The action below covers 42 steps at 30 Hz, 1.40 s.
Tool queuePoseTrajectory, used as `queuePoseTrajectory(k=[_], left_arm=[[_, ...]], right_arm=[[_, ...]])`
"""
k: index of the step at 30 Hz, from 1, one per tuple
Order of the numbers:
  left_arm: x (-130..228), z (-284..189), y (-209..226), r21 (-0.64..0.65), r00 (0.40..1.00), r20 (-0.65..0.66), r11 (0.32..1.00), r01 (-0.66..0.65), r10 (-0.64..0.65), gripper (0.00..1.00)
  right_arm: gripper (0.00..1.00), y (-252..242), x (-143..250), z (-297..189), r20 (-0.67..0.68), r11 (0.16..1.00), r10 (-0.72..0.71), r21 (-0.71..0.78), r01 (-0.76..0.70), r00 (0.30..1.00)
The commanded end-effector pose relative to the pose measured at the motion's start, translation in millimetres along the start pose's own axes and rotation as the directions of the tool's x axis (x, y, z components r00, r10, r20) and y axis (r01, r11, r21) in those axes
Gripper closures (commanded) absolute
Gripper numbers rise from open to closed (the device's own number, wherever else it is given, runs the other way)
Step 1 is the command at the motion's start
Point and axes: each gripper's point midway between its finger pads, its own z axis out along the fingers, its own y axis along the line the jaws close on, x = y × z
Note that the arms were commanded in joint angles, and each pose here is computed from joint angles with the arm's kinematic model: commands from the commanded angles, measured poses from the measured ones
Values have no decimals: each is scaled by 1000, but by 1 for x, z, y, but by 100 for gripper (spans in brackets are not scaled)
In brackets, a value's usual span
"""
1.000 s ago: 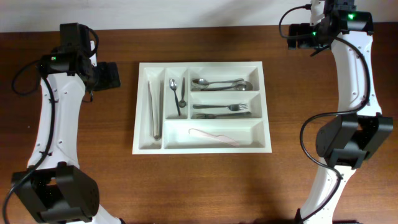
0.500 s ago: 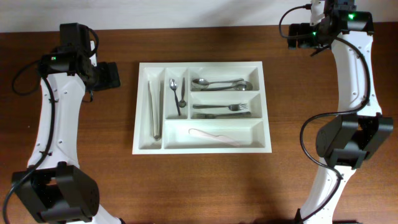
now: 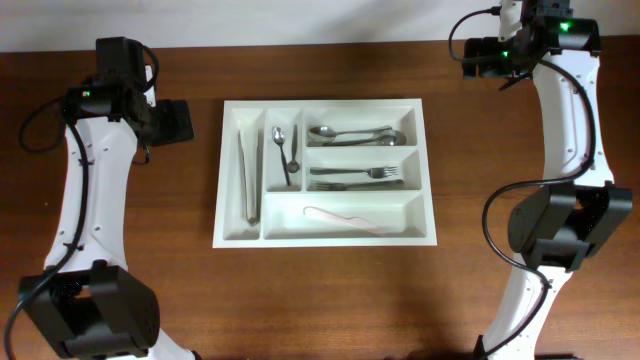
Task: Pack container
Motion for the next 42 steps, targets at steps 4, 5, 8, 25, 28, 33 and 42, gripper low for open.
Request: queuePoseTrajectory(k=[4,5,8,25,28,33,42], left_arm=[[-5,-10,0,14,1000,27,1000,15,-15,1],[-5,-10,0,14,1000,27,1000,15,-15,1],[-5,-10,0,14,1000,27,1000,15,-15,1],[-5,-10,0,14,1000,27,1000,15,-15,1],[-5,-10,0,14,1000,27,1000,15,-15,1],[-5,-10,0,14,1000,27,1000,15,-15,1],[-5,-10,0,14,1000,27,1000,15,-15,1]], right_arm=[[1,18,-33,-88,181,1000,-29,0,29,983],[1,23,-39,-114,229,999,-37,0,38,973],[1,41,-47,-190,366,998,-65,-1,70,928],[1,89,85,-509,900,980,-86,-1,198,427],[1,85,112,-521,953,981,-71,14,191,294],[1,81,152,-508,988,984,-58,32,176,140],[1,76,185,-367,970,990,-20,-15,142,243]])
